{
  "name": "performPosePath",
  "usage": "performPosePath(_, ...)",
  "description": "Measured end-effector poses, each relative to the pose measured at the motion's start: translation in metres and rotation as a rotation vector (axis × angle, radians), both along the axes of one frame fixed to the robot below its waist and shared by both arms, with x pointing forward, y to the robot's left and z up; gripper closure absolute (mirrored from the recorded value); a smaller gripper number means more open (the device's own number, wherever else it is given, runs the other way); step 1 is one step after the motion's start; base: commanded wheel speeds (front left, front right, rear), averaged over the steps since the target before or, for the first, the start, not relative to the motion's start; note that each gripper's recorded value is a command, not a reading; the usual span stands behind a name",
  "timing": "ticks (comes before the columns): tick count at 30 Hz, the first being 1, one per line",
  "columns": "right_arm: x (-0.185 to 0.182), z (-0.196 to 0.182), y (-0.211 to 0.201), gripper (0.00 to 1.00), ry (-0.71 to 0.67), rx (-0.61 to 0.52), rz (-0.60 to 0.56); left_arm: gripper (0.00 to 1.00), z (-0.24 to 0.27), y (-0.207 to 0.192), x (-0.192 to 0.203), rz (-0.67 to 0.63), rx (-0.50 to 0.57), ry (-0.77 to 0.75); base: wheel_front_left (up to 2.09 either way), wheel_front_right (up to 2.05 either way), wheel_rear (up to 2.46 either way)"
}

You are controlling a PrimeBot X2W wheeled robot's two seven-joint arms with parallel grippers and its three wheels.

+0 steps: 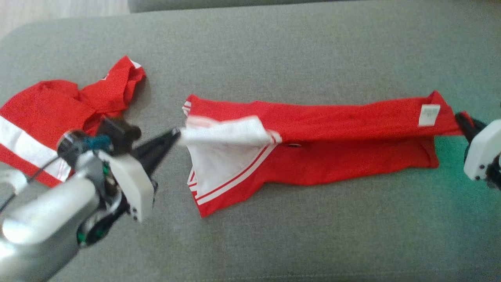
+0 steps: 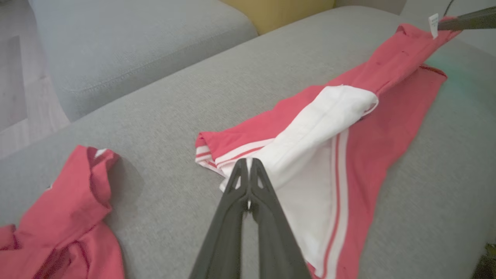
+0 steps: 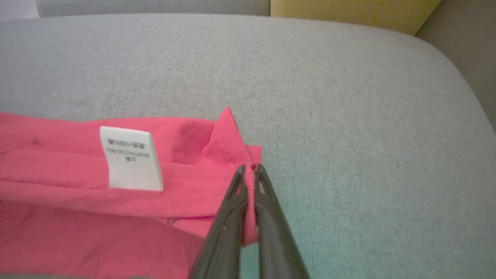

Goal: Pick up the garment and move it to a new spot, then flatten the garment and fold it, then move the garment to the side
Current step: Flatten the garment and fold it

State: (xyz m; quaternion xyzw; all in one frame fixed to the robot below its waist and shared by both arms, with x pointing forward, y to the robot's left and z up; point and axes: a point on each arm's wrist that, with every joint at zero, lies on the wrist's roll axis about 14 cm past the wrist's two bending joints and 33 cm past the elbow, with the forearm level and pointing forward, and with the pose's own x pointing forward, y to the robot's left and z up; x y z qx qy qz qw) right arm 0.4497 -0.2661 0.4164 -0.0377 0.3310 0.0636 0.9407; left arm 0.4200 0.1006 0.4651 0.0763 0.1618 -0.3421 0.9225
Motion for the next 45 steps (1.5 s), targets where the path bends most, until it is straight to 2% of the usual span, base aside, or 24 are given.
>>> performPosePath(9,-0.031,-0.002,-0.001,1.00,0.102,0.010,0.022,1.00,-0.014,-0.012,-0.053,-0.044,0.009,0.111,0.00,0.00,0.00)
performPosePath(10,-0.034,-0.004,-0.001,0.85,0.114,0.015,0.022,1.00,-0.016,-0.013,-0.056,-0.046,0.010,0.119,0.00,0.00,0.00)
performPosePath(11,-0.037,-0.006,0.000,0.50,0.130,0.019,0.023,1.00,-0.019,-0.014,-0.058,-0.051,0.017,0.128,0.00,0.00,0.00)
performPosePath(12,-0.040,-0.008,0.001,0.00,0.147,0.022,0.027,1.00,-0.021,-0.015,-0.061,-0.057,0.025,0.136,0.00,0.00,0.00)
performPosePath(13,-0.043,-0.009,0.002,0.00,0.160,0.028,0.027,0.53,-0.022,-0.015,-0.061,-0.055,0.028,0.138,0.00,0.00,0.00)
performPosePath(14,-0.046,-0.011,0.001,0.00,0.175,0.029,0.024,0.00,-0.023,-0.014,-0.060,-0.047,0.035,0.136,0.00,0.00,0.00)
performPosePath(18,-0.046,-0.003,-0.008,0.00,0.147,0.038,-0.011,0.00,-0.027,-0.011,-0.057,-0.022,0.056,0.113,0.00,0.00,0.00)
performPosePath(24,-0.026,0.031,-0.011,0.00,-0.069,0.072,-0.058,0.00,-0.013,-0.012,-0.046,0.058,-0.035,0.050,0.00,0.00,0.00)
performPosePath(29,-0.009,0.066,0.002,0.00,-0.298,0.165,-0.108,0.00,0.033,0.003,-0.009,0.265,-0.229,-0.083,0.00,0.00,0.00)
performPosePath(30,-0.006,0.079,0.003,0.00,-0.387,0.203,-0.139,0.00,0.052,0.011,0.003,0.345,-0.301,-0.124,0.00,0.00,0.00)
performPosePath(32,-0.008,0.086,0.007,0.00,-0.452,0.243,-0.170,0.00,0.078,0.021,0.012,0.426,-0.396,-0.185,0.00,0.00,0.00)
performPosePath(35,-0.016,0.085,0.020,0.00,-0.507,0.286,-0.187,0.00,0.096,0.030,0.010,0.490,-0.489,-0.256,0.00,0.00,0.00)
performPosePath(41,-0.035,0.078,0.039,0.00,-0.561,0.311,-0.199,0.00,0.074,0.044,-0.016,0.604,-0.544,-0.268,0.00,0.00,0.00)
performPosePath(45,-0.044,0.070,0.045,0.00,-0.562,0.304,-0.202,0.00,0.055,0.041,-0.028,0.624,-0.544,-0.244,0.00,0.00,0.00)
